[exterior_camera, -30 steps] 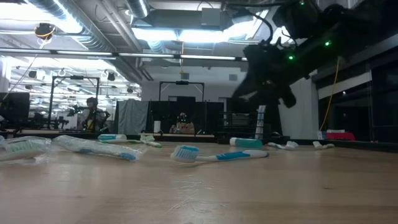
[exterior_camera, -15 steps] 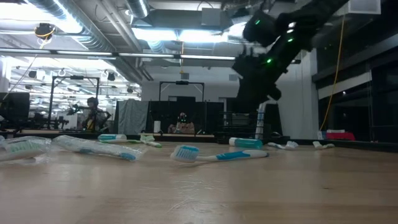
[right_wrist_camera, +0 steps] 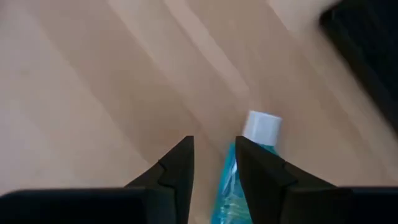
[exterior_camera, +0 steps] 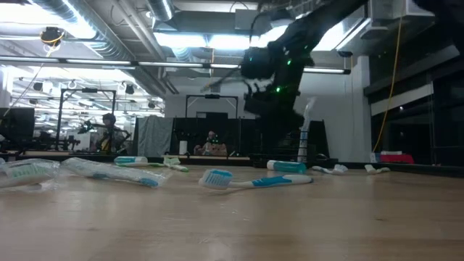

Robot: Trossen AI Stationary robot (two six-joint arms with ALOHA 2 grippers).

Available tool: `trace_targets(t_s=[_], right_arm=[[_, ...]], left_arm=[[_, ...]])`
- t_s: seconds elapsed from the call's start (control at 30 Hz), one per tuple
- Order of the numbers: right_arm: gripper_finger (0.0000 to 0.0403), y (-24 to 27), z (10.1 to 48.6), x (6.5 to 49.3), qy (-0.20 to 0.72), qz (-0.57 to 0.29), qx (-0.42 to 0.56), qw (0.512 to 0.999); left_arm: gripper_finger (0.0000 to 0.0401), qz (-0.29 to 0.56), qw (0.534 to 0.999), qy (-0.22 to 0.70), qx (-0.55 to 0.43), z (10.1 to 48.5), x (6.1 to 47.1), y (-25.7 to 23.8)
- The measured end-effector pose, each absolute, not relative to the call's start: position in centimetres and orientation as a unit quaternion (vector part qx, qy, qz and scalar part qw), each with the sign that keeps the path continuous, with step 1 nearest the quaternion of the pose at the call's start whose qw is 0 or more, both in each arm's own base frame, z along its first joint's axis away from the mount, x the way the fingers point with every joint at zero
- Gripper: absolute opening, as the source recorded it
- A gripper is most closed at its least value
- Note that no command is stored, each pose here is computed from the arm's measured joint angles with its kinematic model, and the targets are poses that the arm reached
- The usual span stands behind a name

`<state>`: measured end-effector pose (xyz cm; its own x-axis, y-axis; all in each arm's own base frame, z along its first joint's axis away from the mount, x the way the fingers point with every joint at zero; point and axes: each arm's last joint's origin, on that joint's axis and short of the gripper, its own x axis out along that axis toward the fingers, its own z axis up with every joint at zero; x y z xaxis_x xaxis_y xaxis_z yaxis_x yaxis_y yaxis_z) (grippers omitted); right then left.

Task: Pick & Place toothbrushing station
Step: Put the bottom blue mouthwash into the black organizer

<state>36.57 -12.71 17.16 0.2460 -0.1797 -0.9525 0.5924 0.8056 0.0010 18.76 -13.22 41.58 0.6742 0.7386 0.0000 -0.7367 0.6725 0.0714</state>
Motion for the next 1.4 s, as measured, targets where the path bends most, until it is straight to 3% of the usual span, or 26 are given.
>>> trace_targets(t_s=[0.23,0.53,1.1,1.4], right_arm=[[0.0146,-13.1,16.9,36.8,0.547,-0.293,0.212,0.755],[0.0139,-13.2,16.9,36.5,0.552,-0.318,0.201,0.744],[0.0145,-14.8,16.9,36.3,0.546,-0.292,0.186,0.762],[0.0154,-14.9,14.2,36.7,0.578,-0.276,0.187,0.745]], left_arm=[[0.0159,0.388,0.921,0.013,0.031,42.4,18.2,-13.6],[0.0159,0.355,0.934,-0.003,0.03,43.1,18.1,-13.9],[0.0159,0.336,0.941,-0.015,0.032,43.2,18.6,-14.3],[0.0159,0.334,0.942,-0.021,0.028,43.4,18.5,-14.2]])
